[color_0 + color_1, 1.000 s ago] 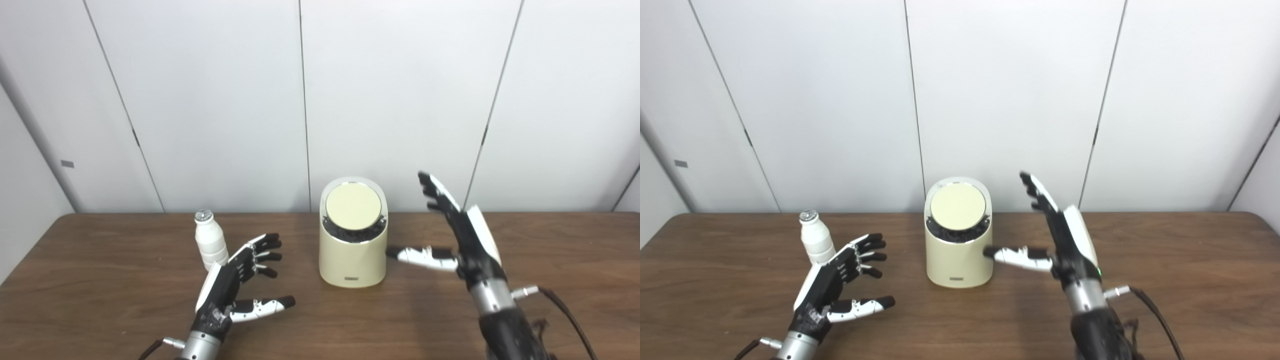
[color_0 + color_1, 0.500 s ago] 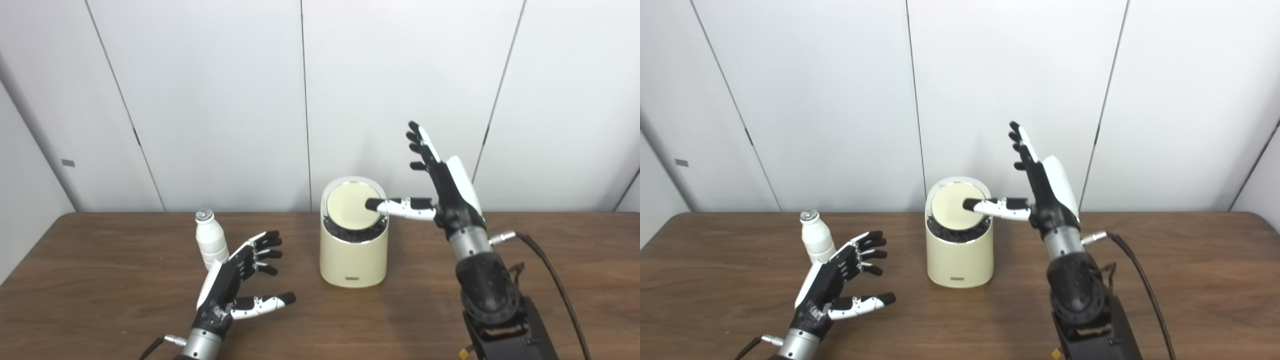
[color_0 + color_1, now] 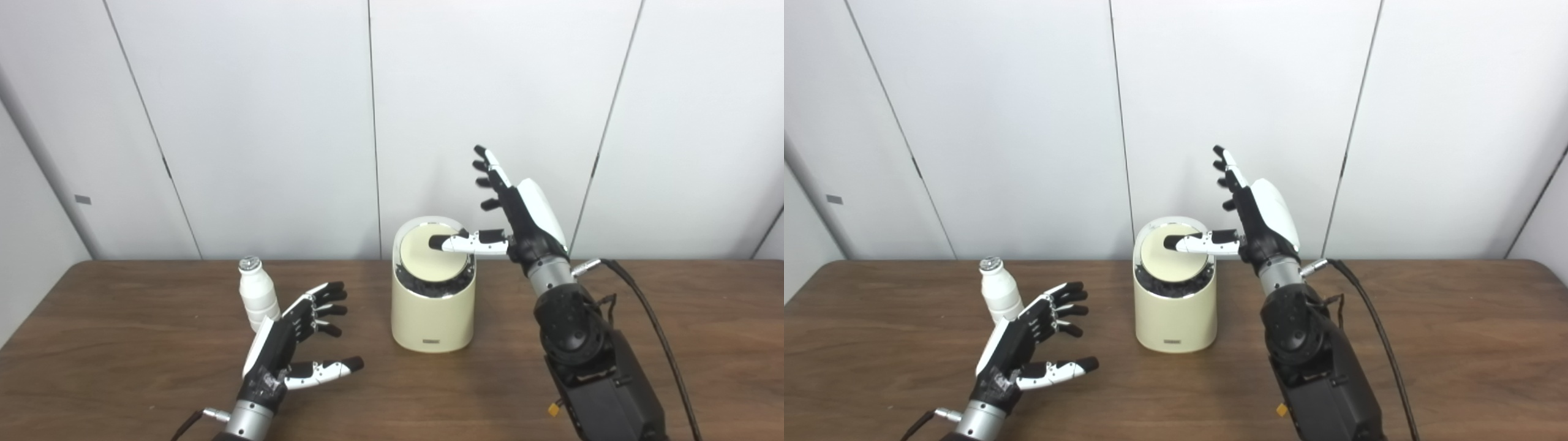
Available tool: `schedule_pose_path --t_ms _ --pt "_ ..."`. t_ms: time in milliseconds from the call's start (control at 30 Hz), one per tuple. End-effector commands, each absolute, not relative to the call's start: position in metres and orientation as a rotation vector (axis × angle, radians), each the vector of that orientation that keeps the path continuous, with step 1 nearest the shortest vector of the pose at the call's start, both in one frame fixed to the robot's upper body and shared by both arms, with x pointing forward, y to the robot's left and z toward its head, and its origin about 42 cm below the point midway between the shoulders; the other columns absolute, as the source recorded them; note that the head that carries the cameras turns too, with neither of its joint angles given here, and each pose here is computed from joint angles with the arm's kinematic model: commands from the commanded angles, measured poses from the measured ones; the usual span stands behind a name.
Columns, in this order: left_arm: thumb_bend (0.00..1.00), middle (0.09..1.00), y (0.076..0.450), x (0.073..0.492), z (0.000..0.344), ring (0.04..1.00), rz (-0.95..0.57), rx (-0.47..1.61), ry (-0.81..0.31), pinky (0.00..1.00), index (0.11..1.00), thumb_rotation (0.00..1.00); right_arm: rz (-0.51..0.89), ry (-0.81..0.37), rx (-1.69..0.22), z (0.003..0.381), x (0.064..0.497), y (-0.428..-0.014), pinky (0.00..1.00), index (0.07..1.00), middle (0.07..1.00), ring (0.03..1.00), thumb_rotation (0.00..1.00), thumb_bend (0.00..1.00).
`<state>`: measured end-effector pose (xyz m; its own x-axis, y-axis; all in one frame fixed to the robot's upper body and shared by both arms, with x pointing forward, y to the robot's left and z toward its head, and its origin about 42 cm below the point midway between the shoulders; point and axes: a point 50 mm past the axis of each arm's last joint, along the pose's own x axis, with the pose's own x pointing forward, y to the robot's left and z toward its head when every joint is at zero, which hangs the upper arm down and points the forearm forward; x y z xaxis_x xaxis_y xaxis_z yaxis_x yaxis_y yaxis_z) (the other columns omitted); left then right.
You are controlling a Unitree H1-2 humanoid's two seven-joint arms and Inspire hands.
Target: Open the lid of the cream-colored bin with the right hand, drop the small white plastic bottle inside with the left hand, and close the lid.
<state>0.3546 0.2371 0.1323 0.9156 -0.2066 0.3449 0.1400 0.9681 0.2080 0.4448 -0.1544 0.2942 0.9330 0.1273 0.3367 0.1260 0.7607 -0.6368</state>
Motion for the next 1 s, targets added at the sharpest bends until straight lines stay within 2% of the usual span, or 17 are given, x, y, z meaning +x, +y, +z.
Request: schedule_pose_path --t_ms 0,300,433,633,967 --pt "0.76 0.817 0.234 0.362 0.15 0.752 -0.175 0.177 -0.459 0.59 0.839 0.0 -0.02 -0.47 -0.723 0.326 0.449 -0.146 0.69 0.957 0.904 0.843 0.35 0.92" --pt "0.76 0.819 0.233 0.362 0.15 0.754 -0.177 0.176 -0.462 0.59 0.841 0.0 0.015 -0.455 -0.778 0.317 0.454 -0.142 0.69 0.948 0.927 0.864 0.3 0.97" --pt "0.76 0.82 0.233 0.362 0.151 0.755 -0.178 0.174 -0.458 0.6 0.841 0.01 0.031 -0.45 -0.806 0.312 0.457 -0.142 0.68 0.948 0.926 0.862 0.37 1.0" --pt "0.76 0.822 0.231 0.361 0.152 0.757 -0.183 0.171 -0.461 0.6 0.843 0.01 0.047 -0.443 -0.837 0.306 0.456 -0.143 0.7 0.953 0.937 0.871 0.24 0.94" --pt "0.76 0.817 0.231 0.36 0.154 0.752 -0.18 0.169 -0.469 0.59 0.84 0.01 0.044 -0.436 -0.871 0.303 0.454 -0.149 0.69 0.955 0.94 0.862 0.17 0.9"
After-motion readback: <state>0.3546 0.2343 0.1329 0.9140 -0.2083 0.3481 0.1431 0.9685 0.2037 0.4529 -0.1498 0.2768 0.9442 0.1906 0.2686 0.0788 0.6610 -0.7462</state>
